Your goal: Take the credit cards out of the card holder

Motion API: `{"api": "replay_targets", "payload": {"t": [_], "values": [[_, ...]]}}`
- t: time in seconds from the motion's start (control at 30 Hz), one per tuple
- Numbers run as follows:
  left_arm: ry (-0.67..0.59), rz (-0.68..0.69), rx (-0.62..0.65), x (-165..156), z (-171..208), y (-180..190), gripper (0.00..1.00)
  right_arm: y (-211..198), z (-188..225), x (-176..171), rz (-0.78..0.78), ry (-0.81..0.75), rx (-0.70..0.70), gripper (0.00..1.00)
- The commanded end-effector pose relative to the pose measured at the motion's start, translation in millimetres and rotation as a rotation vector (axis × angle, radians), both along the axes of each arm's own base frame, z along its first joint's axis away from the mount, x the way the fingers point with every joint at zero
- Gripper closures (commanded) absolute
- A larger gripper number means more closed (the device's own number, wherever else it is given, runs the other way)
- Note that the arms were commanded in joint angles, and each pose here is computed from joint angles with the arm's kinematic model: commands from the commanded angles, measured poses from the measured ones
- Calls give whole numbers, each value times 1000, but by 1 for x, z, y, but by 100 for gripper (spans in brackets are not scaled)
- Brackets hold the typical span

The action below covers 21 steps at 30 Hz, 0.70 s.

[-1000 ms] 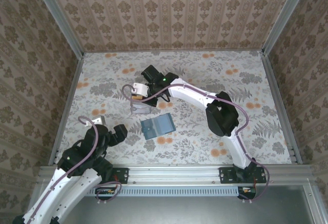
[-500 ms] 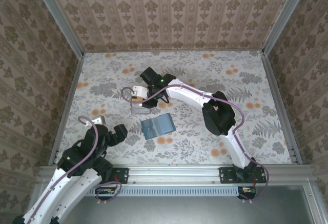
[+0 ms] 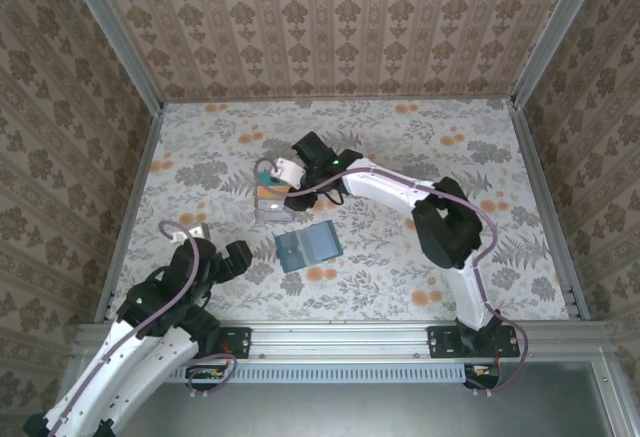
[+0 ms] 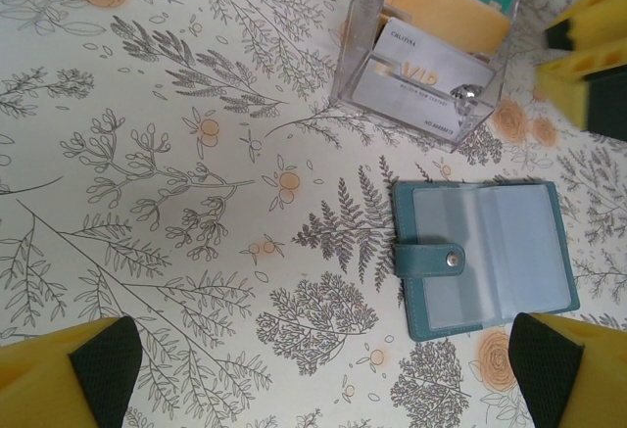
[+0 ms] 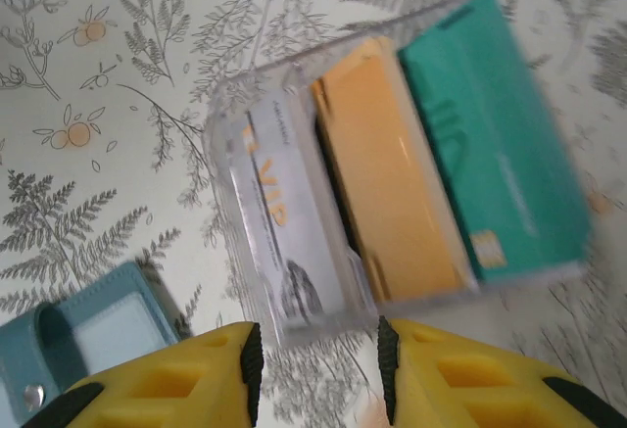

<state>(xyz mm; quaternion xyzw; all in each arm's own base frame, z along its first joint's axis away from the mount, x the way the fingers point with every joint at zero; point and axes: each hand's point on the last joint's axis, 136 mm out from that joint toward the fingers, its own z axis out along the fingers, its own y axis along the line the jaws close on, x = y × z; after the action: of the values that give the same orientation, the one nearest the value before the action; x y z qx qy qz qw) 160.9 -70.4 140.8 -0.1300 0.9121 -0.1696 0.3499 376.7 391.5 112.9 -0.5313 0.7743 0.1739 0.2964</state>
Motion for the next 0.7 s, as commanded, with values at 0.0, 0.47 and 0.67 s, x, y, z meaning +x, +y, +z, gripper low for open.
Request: {"api": "replay_targets", "payload": {"t": [0.0, 0.47, 0.67], "values": [[-9, -22, -6, 12, 4, -12, 0, -10, 77, 19, -190, -48, 270, 59], [52, 52, 318, 83, 24, -10, 0, -158, 116, -8, -727, -81, 538, 27], [44, 162, 267, 121, 17, 21, 0, -238, 117, -29, -997, -212, 502, 0]]}}
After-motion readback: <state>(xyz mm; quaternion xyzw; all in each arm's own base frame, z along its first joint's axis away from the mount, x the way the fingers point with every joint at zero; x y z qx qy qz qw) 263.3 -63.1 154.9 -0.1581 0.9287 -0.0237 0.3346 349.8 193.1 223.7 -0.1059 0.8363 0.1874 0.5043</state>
